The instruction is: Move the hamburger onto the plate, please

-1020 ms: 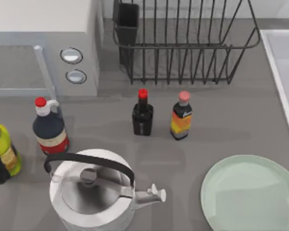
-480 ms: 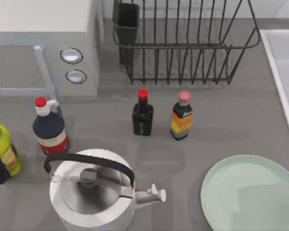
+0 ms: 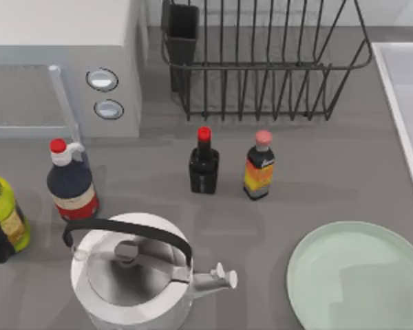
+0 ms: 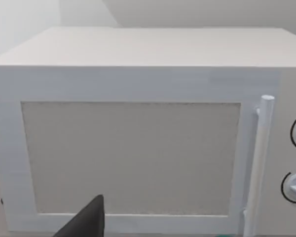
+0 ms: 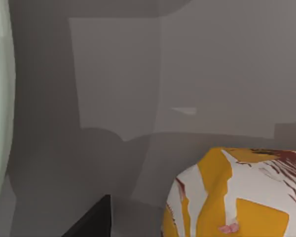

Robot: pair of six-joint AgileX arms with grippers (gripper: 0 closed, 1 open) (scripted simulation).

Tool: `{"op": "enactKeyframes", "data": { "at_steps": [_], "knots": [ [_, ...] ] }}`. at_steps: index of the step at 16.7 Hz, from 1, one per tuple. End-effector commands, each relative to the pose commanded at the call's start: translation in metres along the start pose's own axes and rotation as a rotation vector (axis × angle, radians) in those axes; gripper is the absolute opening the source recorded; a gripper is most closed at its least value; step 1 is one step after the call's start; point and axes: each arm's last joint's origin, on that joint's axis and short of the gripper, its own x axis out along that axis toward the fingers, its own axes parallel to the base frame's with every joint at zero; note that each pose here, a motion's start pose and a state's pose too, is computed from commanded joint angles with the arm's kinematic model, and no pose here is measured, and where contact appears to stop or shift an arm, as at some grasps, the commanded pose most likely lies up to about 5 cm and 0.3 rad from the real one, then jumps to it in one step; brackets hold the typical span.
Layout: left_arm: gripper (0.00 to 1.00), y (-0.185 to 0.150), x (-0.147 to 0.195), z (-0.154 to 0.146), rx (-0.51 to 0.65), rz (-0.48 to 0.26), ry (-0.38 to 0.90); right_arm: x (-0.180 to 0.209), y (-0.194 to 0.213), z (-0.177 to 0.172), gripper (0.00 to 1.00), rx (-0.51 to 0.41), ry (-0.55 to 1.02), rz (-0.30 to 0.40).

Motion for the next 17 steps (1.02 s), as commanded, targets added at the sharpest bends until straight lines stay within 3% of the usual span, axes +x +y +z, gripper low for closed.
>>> {"op": "enactKeyframes", "data": {
  "at_steps": [8,16,17],
  "knots": [
    [1.00,0.000,0.000,0.000,0.000,0.000,0.000,0.000,0.000,0.000,0.02,0.000,0.000,0.000],
    [1.00,0.000,0.000,0.000,0.000,0.000,0.000,0.000,0.000,0.000,0.00,0.000,0.000,0.000],
    [1.00,0.000,0.000,0.000,0.000,0.000,0.000,-0.022,-0.001,0.003,0.00,0.000,-0.032,0.004]
  ]
}}
